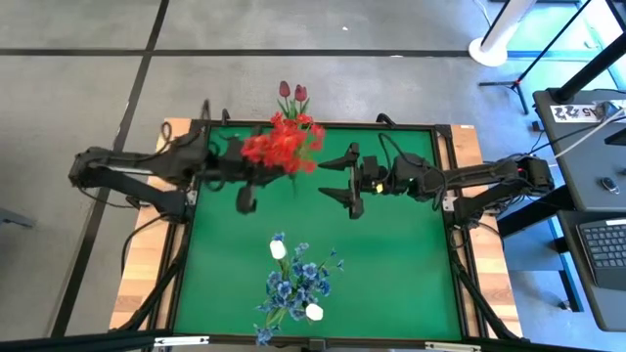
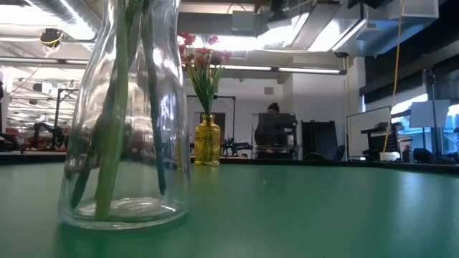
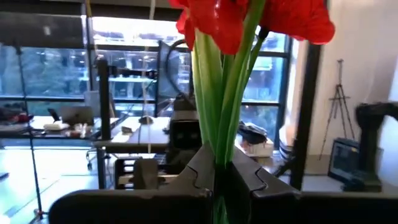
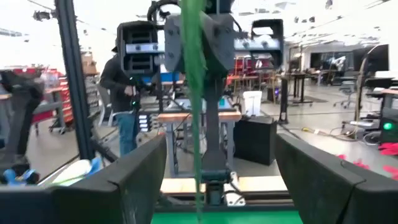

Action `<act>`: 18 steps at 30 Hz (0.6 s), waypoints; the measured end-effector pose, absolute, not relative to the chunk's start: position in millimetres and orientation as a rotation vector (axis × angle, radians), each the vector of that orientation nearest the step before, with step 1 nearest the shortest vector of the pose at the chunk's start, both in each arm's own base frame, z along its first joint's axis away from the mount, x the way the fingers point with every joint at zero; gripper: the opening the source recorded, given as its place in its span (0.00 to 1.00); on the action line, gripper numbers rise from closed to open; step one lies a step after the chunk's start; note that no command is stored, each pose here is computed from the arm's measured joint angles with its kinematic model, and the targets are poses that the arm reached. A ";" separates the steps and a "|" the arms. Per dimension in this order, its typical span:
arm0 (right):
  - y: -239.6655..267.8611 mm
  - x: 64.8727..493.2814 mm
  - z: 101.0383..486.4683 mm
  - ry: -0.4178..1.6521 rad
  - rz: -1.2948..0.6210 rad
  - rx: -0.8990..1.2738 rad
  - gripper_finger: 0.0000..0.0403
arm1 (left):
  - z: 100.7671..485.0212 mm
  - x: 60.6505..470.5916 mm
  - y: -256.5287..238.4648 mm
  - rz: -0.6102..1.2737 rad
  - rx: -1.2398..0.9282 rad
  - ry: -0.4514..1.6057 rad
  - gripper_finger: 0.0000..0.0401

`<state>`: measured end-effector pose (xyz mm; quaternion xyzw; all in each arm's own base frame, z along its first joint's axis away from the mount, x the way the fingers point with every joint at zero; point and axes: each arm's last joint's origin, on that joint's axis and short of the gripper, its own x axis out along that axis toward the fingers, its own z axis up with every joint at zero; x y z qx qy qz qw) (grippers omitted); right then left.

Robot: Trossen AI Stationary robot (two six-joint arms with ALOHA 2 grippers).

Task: Sort flowers into vase by color
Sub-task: Put the red flowers into the yellow vase

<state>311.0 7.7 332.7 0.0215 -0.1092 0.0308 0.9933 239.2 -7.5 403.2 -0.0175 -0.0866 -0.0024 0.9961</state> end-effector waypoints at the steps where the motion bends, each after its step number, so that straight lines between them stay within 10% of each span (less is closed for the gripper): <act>1: 5.5 310.9 333.4 -0.226 0.055 0.043 0.74 | 400.4 245.2 -1.9 0.002 -0.045 -0.172 0.02; 18: 2.7 311.7 329.8 -0.190 -0.019 0.060 0.67 | 357.9 310.1 19.2 -0.089 -0.104 -0.152 0.02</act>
